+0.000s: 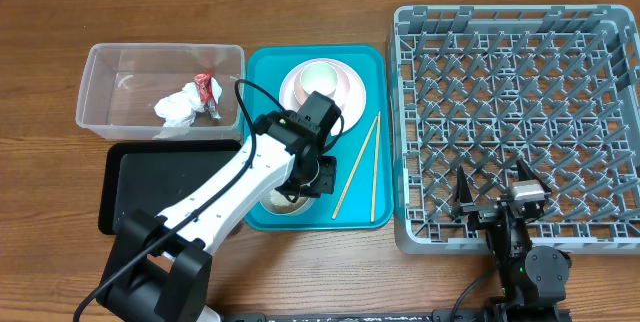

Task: Sort waste into correct bins and load items into the dishwasher
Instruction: 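Lift the rice bowl and carry it left over the black tray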

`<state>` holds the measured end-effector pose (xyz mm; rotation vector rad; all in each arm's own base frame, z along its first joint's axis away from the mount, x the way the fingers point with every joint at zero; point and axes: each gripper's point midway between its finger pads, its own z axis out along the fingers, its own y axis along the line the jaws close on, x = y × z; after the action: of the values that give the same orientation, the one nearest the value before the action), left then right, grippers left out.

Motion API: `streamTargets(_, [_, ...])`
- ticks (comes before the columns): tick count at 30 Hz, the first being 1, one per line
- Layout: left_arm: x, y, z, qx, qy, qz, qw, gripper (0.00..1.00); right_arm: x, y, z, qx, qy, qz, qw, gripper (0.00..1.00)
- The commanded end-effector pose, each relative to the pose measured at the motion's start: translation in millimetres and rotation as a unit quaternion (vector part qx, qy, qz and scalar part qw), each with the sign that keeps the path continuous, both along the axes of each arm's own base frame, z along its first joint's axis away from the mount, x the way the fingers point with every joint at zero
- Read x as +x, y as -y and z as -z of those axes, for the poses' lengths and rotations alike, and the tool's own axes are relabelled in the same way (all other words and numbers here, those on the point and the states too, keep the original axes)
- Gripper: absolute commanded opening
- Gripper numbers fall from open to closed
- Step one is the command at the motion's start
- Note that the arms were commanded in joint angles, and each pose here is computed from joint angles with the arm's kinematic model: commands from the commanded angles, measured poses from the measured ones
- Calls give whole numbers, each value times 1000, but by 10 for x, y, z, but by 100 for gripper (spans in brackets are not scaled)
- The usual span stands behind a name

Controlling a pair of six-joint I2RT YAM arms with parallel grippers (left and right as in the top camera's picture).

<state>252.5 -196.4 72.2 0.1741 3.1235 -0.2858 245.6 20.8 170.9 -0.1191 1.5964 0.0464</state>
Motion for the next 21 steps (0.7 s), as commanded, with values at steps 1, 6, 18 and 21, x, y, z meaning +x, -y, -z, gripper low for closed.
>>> streamTargets(1, [81,95,-191,-12,12,1,1000,4,0,7,6,-2,5,1,1000,100])
streamTargets(6, [91,51,-431,-10,32,5,999,4,0,7,7,-2,4,1,1000,100])
streamTargets(18, [113,-276,-1078,-64,102,-47,992,3,0,7,6,-2,5,1,1000,100])
streamTargets(21, [148,-444,-1147,-73,105,-64,990,4,0,7,6,-2,5,1,1000,100])
